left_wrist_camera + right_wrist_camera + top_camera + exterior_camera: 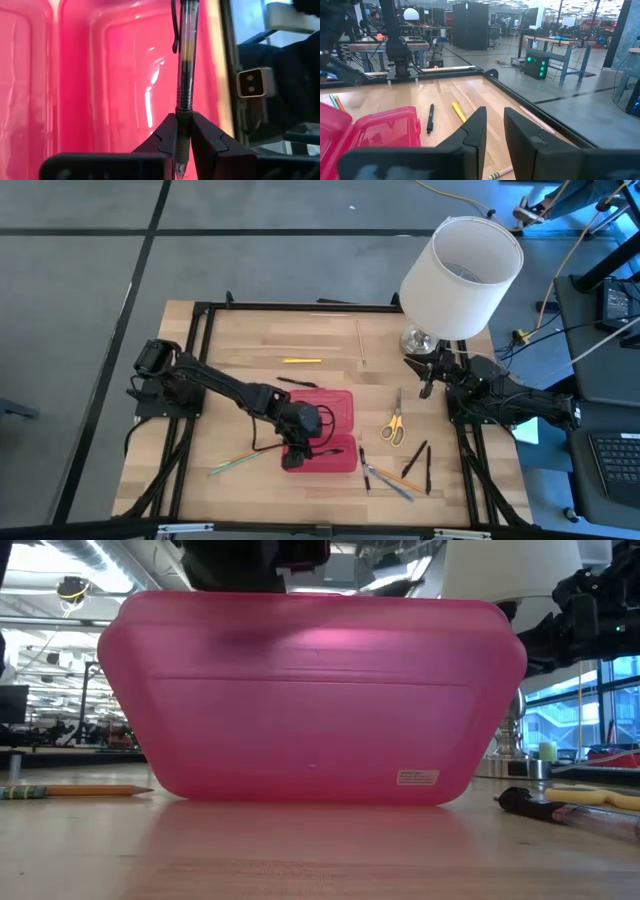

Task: Pick & place school supplies into a supply box
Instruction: Put the black pen into the red supply box

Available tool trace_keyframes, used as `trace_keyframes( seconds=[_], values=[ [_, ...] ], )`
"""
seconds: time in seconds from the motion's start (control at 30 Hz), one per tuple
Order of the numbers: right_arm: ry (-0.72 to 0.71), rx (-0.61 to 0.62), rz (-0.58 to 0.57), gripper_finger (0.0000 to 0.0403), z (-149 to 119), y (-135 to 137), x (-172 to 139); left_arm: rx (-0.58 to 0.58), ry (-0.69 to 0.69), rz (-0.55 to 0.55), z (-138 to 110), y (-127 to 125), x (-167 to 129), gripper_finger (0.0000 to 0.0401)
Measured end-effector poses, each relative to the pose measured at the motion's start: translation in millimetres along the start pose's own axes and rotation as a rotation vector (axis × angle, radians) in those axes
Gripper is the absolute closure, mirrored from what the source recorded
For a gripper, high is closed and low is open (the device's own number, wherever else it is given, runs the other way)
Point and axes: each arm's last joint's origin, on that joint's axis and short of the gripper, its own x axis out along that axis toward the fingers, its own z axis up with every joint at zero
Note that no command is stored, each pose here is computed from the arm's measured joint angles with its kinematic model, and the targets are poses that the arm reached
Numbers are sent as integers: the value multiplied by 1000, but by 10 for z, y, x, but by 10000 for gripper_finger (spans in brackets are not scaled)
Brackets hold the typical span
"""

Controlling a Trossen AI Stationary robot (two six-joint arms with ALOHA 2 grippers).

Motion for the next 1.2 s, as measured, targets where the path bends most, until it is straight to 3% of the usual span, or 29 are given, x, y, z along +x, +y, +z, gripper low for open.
trace_keyframes(
  seconds=[0.77,1.2],
  values=[
    [0,27,1,331,0,1,0,-116,118,28,-161,276,695,377],
    [0,27,2,331,0,0,0,-170,183,127,-240,380,734,377]
  ],
)
